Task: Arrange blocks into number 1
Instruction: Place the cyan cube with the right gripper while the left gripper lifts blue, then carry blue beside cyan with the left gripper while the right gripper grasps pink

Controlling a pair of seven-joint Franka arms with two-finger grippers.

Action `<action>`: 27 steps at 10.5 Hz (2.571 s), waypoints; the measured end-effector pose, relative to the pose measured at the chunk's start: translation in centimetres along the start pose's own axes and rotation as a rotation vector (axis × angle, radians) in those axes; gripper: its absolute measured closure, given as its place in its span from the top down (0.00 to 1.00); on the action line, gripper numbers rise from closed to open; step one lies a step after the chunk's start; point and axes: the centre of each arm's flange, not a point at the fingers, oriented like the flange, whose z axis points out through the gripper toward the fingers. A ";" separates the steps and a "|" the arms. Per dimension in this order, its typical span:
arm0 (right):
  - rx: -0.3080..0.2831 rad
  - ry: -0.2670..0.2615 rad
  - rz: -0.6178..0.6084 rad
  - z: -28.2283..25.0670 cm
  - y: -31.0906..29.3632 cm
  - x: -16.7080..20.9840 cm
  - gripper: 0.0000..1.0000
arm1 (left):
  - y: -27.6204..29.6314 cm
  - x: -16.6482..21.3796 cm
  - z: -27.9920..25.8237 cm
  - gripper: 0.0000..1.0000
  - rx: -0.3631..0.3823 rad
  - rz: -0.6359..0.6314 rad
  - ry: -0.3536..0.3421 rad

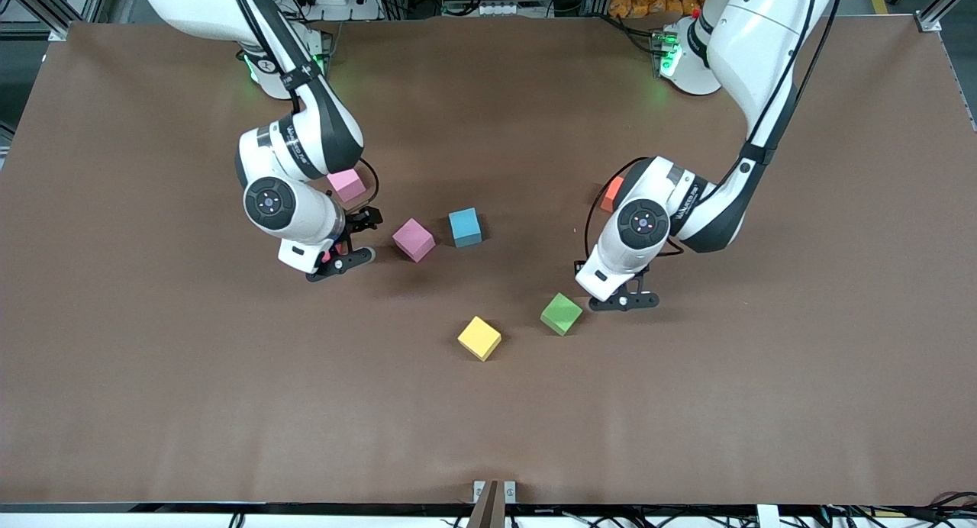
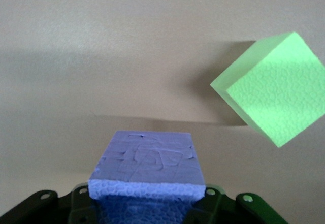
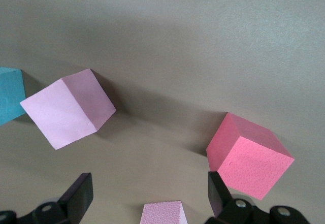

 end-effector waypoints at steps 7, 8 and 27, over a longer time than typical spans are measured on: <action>-0.004 0.016 -0.048 0.5 -0.4 0.0 1.00 | 13.3 -5.2 0.2 0.59 -0.069 -0.150 0.025; -0.004 0.016 -0.047 0.5 -0.4 0.0 1.00 | 15.4 -5.9 0.7 0.59 -0.082 -0.185 0.024; -0.043 0.149 -0.239 3.4 -0.9 -3.3 1.00 | 25.3 -12.1 3.6 0.59 -0.145 -0.088 0.046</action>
